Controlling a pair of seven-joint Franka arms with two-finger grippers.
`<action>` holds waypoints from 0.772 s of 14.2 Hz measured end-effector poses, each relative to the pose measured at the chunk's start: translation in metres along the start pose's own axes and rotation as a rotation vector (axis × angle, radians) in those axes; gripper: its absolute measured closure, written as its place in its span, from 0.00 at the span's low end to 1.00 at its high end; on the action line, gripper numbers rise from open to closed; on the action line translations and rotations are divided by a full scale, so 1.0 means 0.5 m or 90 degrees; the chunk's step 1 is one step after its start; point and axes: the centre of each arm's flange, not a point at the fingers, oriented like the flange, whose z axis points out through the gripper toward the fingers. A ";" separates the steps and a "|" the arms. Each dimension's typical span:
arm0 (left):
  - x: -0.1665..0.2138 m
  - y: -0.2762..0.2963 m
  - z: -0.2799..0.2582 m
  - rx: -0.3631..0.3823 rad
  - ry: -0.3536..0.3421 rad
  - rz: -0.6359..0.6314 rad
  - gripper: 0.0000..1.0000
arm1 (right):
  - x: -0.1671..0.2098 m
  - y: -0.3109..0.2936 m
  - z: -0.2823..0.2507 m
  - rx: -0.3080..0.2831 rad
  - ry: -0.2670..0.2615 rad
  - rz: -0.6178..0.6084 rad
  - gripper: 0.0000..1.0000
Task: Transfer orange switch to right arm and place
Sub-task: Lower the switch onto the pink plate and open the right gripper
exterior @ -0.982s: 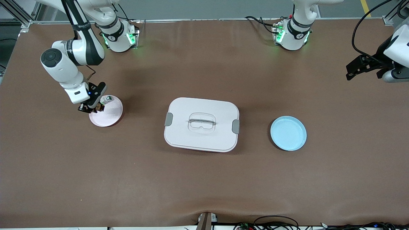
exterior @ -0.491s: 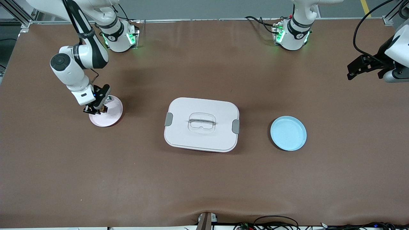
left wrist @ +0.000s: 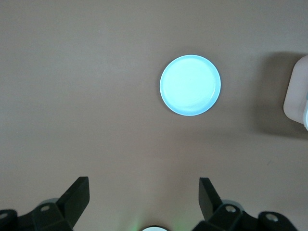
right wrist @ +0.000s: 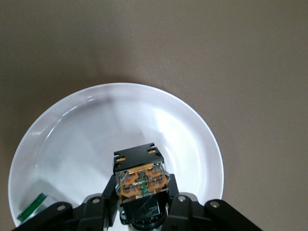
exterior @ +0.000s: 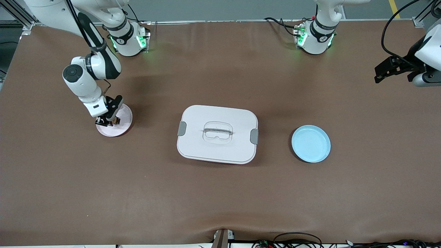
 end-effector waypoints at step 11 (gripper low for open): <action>-0.001 0.001 0.000 0.000 0.000 0.001 0.00 | 0.001 -0.008 0.026 -0.002 0.003 -0.002 0.58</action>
